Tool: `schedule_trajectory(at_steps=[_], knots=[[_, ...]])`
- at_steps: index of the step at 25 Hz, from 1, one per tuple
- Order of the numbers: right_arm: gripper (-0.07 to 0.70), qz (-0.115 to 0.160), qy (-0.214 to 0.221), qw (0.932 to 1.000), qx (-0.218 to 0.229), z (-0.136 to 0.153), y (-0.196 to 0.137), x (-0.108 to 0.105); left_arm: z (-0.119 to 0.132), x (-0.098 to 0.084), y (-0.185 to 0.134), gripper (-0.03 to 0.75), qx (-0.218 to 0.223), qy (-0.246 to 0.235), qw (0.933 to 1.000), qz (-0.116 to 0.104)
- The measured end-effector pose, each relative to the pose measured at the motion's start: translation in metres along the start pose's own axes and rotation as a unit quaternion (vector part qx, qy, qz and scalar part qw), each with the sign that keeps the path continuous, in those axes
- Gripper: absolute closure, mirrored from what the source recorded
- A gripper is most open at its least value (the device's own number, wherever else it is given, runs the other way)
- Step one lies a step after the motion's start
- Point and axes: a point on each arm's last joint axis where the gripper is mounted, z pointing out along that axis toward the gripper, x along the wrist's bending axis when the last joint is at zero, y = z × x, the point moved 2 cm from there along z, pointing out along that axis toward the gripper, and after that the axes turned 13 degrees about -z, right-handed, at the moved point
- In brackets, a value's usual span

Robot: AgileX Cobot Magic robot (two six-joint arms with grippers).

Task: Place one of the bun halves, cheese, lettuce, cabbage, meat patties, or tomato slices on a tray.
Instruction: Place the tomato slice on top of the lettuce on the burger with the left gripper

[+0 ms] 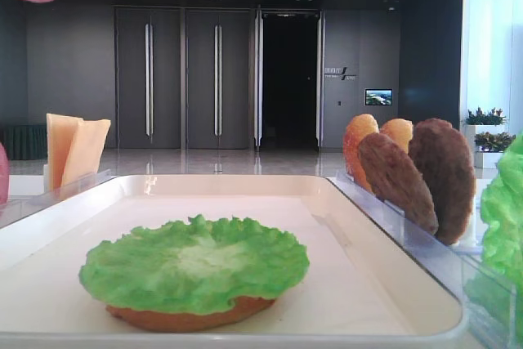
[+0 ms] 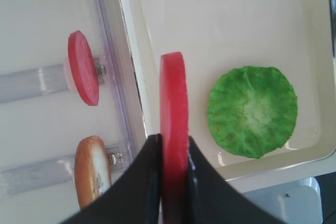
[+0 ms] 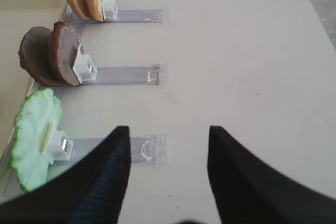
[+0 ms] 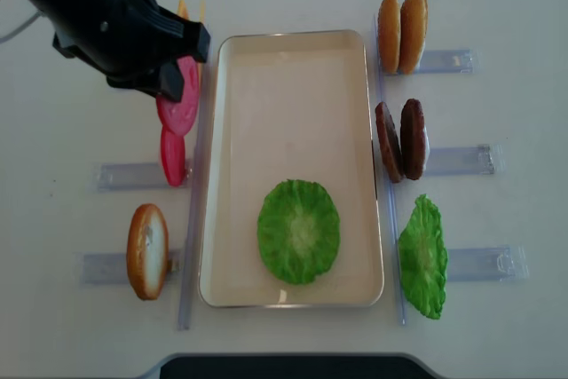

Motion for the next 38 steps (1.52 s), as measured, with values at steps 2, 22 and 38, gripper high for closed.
schedule_trajectory(at_steps=[2, 22, 38], knots=[[0.274, 0.000, 0.000, 1.0000, 0.000, 0.000, 0.000, 0.000, -0.008, 0.006, -0.010, 0.668, -0.006, -0.005, 0.9999, -0.008], [0.274, 0.000, 0.000, 1.0000, 0.000, 0.000, 0.000, 0.000, -0.025, 0.075, -0.108, 0.668, -0.015, -0.023, 0.9974, -0.066], [0.274, 0.000, 0.000, 1.0000, 0.000, 0.000, 0.000, 0.000, 0.014, -0.005, -0.072, 0.668, -0.011, -0.256, 0.9666, 0.001]])
